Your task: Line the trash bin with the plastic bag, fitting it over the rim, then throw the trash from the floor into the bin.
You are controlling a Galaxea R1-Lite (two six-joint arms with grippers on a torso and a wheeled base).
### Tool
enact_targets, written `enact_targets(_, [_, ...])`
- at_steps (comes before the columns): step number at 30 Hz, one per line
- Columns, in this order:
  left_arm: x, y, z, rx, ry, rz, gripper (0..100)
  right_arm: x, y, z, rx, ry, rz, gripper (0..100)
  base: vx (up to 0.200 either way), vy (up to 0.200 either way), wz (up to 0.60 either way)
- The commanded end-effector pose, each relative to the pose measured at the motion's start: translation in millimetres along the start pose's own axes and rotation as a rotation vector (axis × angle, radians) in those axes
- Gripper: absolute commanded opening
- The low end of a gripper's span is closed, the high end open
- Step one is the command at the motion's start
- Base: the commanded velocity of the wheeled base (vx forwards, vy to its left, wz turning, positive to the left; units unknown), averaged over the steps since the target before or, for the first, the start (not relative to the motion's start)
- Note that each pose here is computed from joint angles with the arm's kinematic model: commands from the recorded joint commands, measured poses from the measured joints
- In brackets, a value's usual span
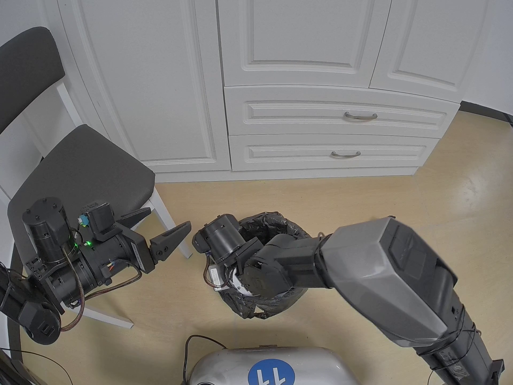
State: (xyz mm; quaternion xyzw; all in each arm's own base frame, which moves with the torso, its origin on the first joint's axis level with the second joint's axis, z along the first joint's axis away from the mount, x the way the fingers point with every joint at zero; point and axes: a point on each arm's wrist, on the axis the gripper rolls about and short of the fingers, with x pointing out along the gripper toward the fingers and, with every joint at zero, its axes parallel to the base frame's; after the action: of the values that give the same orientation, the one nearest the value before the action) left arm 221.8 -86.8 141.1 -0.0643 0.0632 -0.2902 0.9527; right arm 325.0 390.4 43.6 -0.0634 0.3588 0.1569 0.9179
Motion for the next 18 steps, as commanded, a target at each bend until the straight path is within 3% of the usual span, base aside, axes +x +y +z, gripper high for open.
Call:
enact_targets(1, [-2, -1, 0, 0.000, -0.001, 0.000, 100, -61, -33, 17, 0.016, -0.009, -0.050, 0, 0.000, 0.000, 0.00])
enact_targets(3, [-1, -1, 0, -0.002, 0.000, 0.002, 100, -76, -47, 15, 0.021, -0.001, -0.062, 0, 0.000, 0.000, 0.00])
enact_targets(4, [-1, 0, 0, 0.000, -0.001, 0.005, 100, -87, -58, 12, 0.027, 0.002, -0.071, 100, 0.000, 0.000, 0.00])
enact_targets(8, [-1, 3, 3, 0.000, -0.015, 0.023, 100, -117, -103, 7, 0.112, -0.127, -0.066, 100, 0.000, 0.000, 0.00])
enact_targets(9, [-1, 3, 3, 0.000, -0.015, 0.023, 100, -117, -103, 7, 0.112, -0.127, -0.066, 100, 0.000, 0.000, 0.00])
enact_targets(10, [-2, 3, 5, 0.002, -0.023, 0.027, 100, -128, -121, 7, 0.145, -0.194, -0.067, 100, 0.000, 0.000, 0.00])
enact_targets(15, [-8, -1, 10, 0.017, -0.049, 0.040, 100, -153, -156, -8, 0.134, -0.281, -0.096, 100, 0.000, 0.000, 0.00])
enact_targets(18, [-10, 1, 10, 0.055, -0.056, 0.104, 100, -164, -184, -22, 0.139, -0.348, -0.137, 100, 0.000, 0.000, 0.00])
